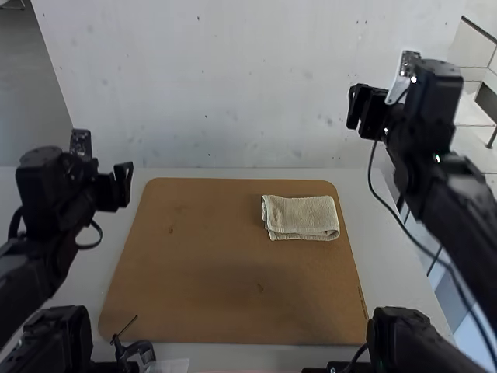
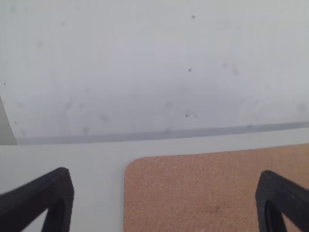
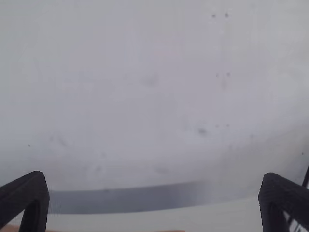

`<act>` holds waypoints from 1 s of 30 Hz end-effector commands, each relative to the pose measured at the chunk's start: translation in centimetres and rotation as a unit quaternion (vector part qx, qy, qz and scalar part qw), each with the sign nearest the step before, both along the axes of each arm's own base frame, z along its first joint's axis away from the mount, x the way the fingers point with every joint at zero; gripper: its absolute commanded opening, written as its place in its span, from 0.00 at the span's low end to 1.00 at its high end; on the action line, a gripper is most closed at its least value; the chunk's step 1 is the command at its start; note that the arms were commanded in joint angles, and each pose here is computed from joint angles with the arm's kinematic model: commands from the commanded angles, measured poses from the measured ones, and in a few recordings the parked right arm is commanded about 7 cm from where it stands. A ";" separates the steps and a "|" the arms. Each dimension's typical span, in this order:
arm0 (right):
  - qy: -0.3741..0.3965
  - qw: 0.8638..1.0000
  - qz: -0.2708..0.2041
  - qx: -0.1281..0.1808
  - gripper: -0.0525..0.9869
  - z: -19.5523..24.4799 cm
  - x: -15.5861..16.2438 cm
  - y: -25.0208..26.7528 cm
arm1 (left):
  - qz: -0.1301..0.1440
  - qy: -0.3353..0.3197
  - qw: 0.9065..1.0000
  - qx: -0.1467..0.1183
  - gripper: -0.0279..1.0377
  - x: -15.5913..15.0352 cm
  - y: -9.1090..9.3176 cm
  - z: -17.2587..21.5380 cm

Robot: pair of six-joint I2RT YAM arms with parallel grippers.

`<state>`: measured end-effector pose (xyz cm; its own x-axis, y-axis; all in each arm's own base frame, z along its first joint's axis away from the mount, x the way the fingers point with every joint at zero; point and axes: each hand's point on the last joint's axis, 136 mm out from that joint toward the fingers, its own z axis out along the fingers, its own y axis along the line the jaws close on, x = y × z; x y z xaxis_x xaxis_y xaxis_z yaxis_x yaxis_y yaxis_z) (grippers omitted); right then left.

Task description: Fold the towel.

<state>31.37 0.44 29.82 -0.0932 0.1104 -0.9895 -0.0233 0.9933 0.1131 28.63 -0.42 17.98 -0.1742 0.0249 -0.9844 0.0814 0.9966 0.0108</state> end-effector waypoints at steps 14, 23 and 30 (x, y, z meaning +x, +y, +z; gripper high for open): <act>-0.146 0.988 -0.047 -0.010 0.96 -5.7 -6.0 -1.9 | -0.056 -0.108 0.992 0.029 0.79 -3.3 -3.0 1.3; -0.117 0.991 -0.015 -0.068 0.98 -9.0 -6.9 -0.5 | -0.086 -0.131 0.987 0.027 0.79 -3.8 -4.1 1.5; -0.076 0.996 -0.009 -0.042 0.98 -11.1 -6.7 -0.3 | -0.076 -0.120 0.989 0.035 0.84 -3.6 -3.8 0.9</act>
<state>24.64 -0.45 18.98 0.0539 -0.0007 -0.9985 0.0118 0.9999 0.0000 24.96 -4.13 19.89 0.0894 0.0868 -0.9922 0.2124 0.9716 0.1041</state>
